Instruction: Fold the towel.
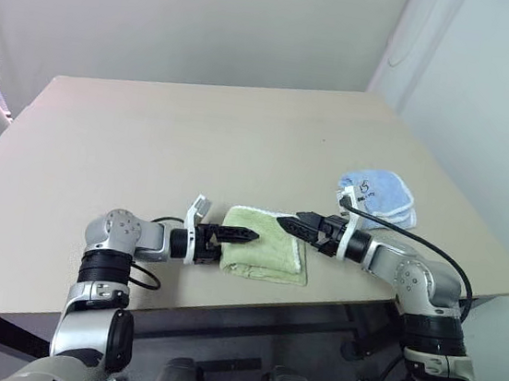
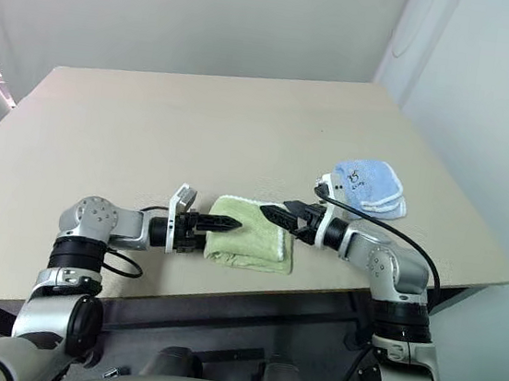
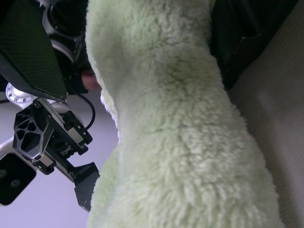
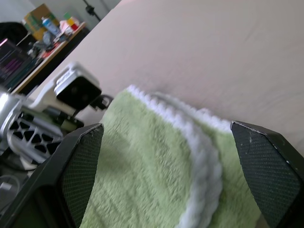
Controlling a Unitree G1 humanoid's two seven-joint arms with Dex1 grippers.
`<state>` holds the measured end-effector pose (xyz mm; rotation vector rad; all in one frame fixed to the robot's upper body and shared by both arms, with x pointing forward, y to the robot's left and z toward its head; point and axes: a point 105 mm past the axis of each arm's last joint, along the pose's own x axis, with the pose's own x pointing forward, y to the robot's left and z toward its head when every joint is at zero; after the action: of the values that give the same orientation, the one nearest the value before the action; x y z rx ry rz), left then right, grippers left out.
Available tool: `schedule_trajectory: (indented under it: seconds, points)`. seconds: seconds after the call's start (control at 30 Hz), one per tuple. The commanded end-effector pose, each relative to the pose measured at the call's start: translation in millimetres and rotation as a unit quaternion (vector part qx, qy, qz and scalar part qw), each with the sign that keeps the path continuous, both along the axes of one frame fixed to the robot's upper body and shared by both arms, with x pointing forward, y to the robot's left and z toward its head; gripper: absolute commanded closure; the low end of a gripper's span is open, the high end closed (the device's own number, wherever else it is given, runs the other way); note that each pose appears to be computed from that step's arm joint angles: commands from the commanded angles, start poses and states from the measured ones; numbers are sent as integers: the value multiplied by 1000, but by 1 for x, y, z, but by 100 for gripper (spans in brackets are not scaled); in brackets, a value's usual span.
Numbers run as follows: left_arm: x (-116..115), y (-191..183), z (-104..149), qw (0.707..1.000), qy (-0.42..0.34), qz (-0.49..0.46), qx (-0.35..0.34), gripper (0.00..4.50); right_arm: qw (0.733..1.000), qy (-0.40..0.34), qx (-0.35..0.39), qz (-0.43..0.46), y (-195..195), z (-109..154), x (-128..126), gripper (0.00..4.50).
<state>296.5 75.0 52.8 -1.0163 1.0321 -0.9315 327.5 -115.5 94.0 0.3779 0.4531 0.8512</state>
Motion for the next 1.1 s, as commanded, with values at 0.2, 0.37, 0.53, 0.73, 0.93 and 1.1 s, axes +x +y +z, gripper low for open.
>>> schedule_trajectory:
  seconds: [0.2,0.37,0.53,0.73,0.93,1.1]
  points:
    - [0,-15,4,1000,-2,-21,-4,275,999,-31,16,-31,-8,14,8,0]
    - [7,-14,15,999,-9,-8,-35,442,999,-28,19,-41,-12,13,9,0]
    - [13,-8,27,998,-26,7,-63,447,998,-32,27,-54,-15,15,11,0]
    - [41,29,60,987,-95,104,-83,447,995,-45,52,-79,-24,23,18,0]
    - [63,109,85,958,-162,238,-17,447,983,-27,58,-171,-41,11,47,0]
    - [93,232,116,835,-217,495,108,447,983,-50,54,-169,-34,15,55,0]
